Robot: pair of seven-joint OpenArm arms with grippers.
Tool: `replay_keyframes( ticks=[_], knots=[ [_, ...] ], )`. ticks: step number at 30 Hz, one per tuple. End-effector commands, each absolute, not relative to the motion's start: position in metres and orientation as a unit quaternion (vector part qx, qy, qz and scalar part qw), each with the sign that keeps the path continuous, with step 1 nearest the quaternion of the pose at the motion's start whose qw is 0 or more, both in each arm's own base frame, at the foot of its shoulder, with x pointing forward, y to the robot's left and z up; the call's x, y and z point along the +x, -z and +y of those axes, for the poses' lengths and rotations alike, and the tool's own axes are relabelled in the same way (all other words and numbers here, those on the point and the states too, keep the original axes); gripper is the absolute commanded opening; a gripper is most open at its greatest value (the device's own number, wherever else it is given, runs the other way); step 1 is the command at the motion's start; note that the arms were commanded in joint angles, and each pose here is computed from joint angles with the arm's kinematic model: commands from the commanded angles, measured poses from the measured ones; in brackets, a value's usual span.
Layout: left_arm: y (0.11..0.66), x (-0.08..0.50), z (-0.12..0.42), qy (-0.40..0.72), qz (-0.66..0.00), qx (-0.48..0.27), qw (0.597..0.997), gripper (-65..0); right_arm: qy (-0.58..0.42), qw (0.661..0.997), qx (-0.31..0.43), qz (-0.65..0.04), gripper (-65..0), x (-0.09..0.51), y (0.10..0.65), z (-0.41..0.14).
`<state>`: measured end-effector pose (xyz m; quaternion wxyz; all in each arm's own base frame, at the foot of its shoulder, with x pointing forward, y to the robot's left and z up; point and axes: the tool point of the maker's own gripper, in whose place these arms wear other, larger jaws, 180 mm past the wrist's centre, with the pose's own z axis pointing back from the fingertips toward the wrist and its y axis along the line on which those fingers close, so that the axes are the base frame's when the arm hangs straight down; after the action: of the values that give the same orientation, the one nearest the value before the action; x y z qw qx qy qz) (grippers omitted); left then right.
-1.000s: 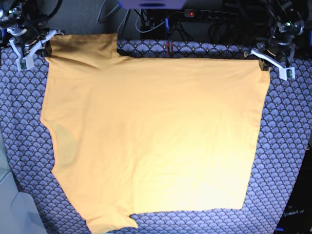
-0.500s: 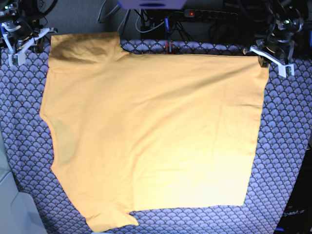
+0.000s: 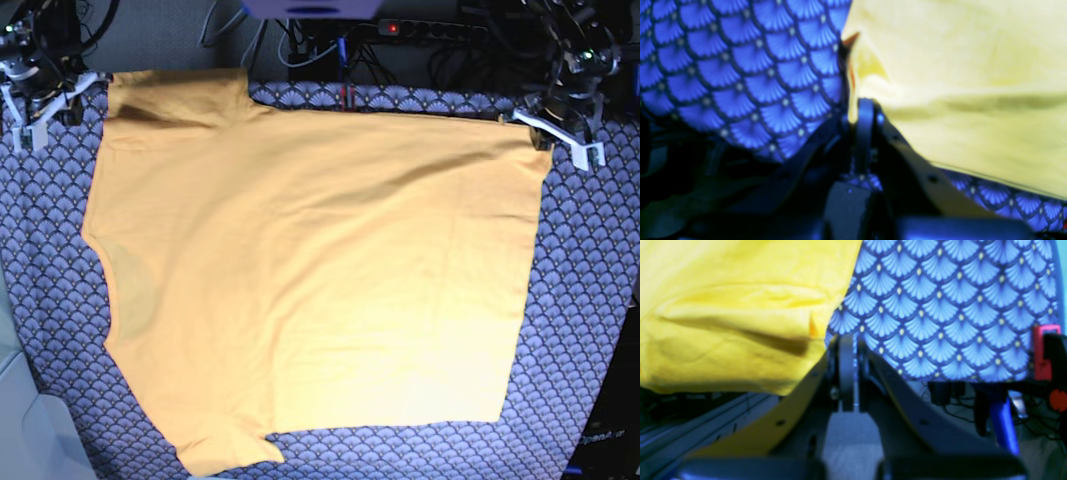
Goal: Fold the T-shirt properly
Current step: 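Grasp the shoulder corners with both grippers and pull them apart, then hold the shoulder corners with both grippers and adjust the grip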
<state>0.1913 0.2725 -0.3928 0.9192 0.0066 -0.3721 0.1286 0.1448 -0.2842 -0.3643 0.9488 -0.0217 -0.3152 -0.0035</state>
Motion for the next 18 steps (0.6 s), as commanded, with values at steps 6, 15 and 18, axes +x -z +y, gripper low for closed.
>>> replay_keyframes(
  ticks=[6, 15, 18],
  knots=[
    [0.382, 0.199, 0.275, -0.125, -0.394, 0.007, 0.911, -65.0, -0.007, 0.955, -0.022, -0.295, -60.1, 0.146, 0.364, -0.284],
    [0.383, 0.197, 0.275, -0.125, -0.392, 0.008, 0.911, -65.0, 0.002, 0.959, -0.013, -0.282, -36.5, 0.140, 0.370, -0.279],
    [0.383, 0.196, 0.275, -0.125, -0.391, 0.008, 0.912, -65.0, 0.008, 0.960, -0.008, -0.280, -33.6, 0.138, 0.372, -0.275]
  ],
)
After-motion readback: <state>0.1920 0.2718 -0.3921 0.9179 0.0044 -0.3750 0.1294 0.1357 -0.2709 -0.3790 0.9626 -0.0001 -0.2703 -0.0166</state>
